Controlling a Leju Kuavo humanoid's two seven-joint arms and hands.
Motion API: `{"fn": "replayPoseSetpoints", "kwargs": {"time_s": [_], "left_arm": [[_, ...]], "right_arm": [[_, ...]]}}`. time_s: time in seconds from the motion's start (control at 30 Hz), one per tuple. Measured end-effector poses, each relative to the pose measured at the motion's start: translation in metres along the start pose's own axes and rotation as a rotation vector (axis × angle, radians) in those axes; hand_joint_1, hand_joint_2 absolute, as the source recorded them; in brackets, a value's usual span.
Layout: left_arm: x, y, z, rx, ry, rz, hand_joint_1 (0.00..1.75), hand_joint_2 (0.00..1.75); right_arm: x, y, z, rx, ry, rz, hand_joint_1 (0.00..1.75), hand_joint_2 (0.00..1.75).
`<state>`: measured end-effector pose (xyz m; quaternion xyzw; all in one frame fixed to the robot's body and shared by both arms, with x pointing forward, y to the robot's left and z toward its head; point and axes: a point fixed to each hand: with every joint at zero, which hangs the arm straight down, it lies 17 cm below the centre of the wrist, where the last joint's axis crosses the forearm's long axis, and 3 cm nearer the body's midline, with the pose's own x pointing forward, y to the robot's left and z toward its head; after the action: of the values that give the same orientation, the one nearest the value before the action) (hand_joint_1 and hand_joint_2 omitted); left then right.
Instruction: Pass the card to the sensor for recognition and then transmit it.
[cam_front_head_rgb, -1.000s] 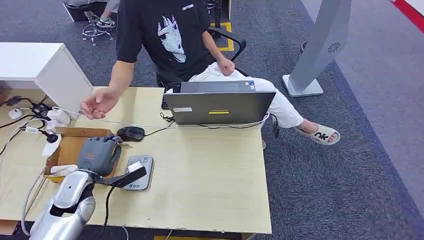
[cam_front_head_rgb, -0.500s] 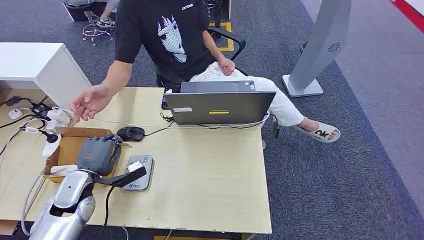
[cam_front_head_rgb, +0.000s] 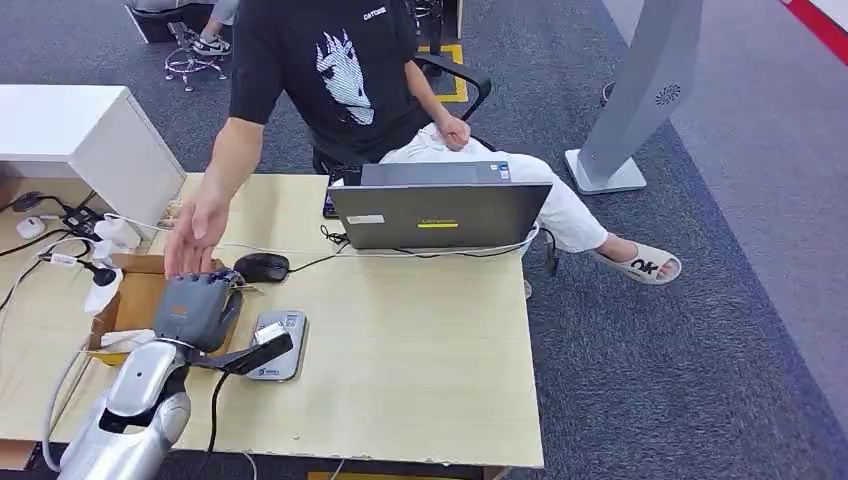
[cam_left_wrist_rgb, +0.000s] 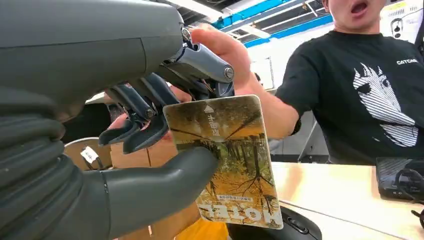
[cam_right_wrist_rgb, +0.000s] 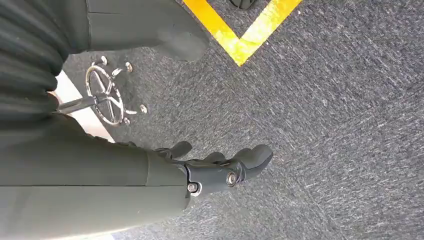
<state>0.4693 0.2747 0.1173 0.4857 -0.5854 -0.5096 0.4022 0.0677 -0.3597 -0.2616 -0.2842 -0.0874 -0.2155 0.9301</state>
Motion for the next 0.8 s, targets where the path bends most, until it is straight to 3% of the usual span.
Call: {"fn": "replayPoseSetpoints", "kwargs": {"time_s": [0.5, 0.53, 0.6, 0.67, 0.73, 0.8], "left_arm": [[-0.002, 0.007, -0.003, 0.024, 0.008, -0.012, 1.75, 1.75], [-0.015, 0.024, -0.009, 0.080, 0.040, -0.070, 1.75, 1.75], [-0.048, 0.093, -0.038, 0.269, 0.084, -0.171, 1.75, 1.75], [-0.072, 0.151, -0.065, 0.361, 0.073, -0.232, 1.75, 1.75], [-0.089, 0.189, -0.074, 0.423, 0.083, -0.279, 1.75, 1.75], [-0.095, 0.201, -0.075, 0.446, 0.092, -0.302, 1.75, 1.75]], "right_arm": [[0.000, 0.000, 0.000, 0.000, 0.000, 0.000, 0.00, 1.75], [0.000, 0.000, 0.000, -0.002, 0.001, 0.002, 0.00, 1.75], [0.000, 0.000, 0.000, -0.003, -0.001, 0.008, 0.00, 1.75], [0.001, -0.001, 0.000, -0.006, -0.002, 0.009, 0.00, 1.75], [0.002, -0.001, 0.000, -0.006, -0.003, 0.010, 0.00, 1.75], [0.001, -0.001, 0.000, -0.006, -0.002, 0.011, 0.00, 1.75]]}}
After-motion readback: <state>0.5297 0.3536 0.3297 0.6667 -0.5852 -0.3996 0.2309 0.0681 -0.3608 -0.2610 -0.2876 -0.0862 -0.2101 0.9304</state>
